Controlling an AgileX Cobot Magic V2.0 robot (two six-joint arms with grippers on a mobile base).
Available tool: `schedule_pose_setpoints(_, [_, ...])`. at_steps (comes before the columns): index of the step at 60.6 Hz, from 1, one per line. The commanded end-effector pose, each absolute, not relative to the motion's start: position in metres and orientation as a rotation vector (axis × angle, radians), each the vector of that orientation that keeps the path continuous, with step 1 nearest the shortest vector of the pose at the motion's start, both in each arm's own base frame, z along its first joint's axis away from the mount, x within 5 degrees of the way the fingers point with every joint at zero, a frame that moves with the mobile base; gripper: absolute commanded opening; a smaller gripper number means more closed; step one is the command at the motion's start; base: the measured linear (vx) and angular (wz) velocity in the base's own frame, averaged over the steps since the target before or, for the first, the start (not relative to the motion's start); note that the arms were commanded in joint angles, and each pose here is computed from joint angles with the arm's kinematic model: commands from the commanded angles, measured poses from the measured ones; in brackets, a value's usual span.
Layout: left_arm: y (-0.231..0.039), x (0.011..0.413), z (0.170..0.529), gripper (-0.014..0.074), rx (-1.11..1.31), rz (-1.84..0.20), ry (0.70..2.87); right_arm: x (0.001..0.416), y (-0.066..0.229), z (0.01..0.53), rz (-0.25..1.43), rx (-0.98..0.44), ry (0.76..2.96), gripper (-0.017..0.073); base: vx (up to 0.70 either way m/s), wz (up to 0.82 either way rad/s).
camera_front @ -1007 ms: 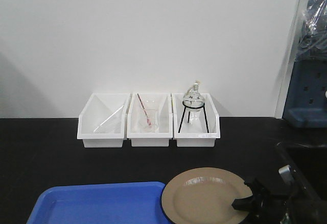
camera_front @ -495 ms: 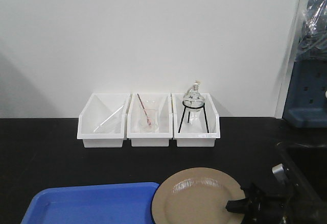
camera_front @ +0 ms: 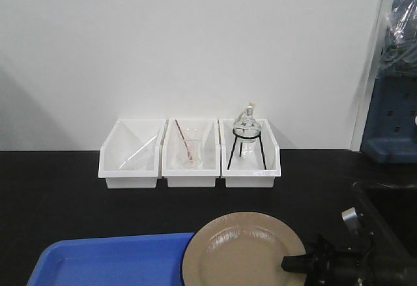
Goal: Place disk in tray to left cabinet
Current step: 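Lift the beige plate with the right gripper and carry it over the blue tray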
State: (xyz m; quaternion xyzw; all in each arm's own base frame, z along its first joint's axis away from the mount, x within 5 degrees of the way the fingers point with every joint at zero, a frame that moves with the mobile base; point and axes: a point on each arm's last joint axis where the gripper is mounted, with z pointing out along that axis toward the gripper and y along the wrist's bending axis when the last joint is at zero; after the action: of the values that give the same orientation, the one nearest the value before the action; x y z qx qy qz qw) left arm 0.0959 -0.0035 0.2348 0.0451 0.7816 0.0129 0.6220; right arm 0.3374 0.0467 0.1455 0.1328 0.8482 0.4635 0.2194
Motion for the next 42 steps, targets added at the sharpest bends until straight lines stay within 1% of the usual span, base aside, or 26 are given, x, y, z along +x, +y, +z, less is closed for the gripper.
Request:
schedule_pose_setpoints(1, [-0.004, 0.099, 0.253, 0.0381, 0.097, 0.023, 1.695, 0.340, 0.053, 0.188, 1.499, 0.302, 2.126, -0.0008, 0.00, 0.00])
schedule_pose_setpoints(11, [-0.004, 0.099, 0.253, 0.0381, 0.097, 0.023, 1.695, 0.342, 0.053, 0.213, 1.475, 0.211, 2.059, -0.0008, 0.00, 0.00])
schedule_pose_setpoints(17, [-0.004, 0.099, 0.253, 0.0381, 0.097, 0.023, 1.695, 0.346, 0.056, 0.235, 1.504, 0.148, 2.002, -0.0007, 0.00, 0.00])
schedule_pose_setpoints(23, [-0.004, 0.099, 0.253, 0.0381, 0.097, 0.023, 1.695, 0.350, 0.067, 0.251, 1.545, 0.128, 1.979, -0.0005, 0.00, 0.00])
schedule_pose_setpoints(30, [-0.004, 0.099, 0.253, 0.0381, 0.097, 0.023, 1.695, 0.355, 0.092, 0.262, 1.528, 0.077, 1.990, -0.0005, 0.00, 0.00])
schedule_pose_setpoints(42, [-0.004, 0.100, 0.255, 0.0381, 0.095, 0.025, 1.666, 0.352, 0.155, 0.256, 1.415, 0.020, 2.092, -0.0005, 0.00, 0.00])
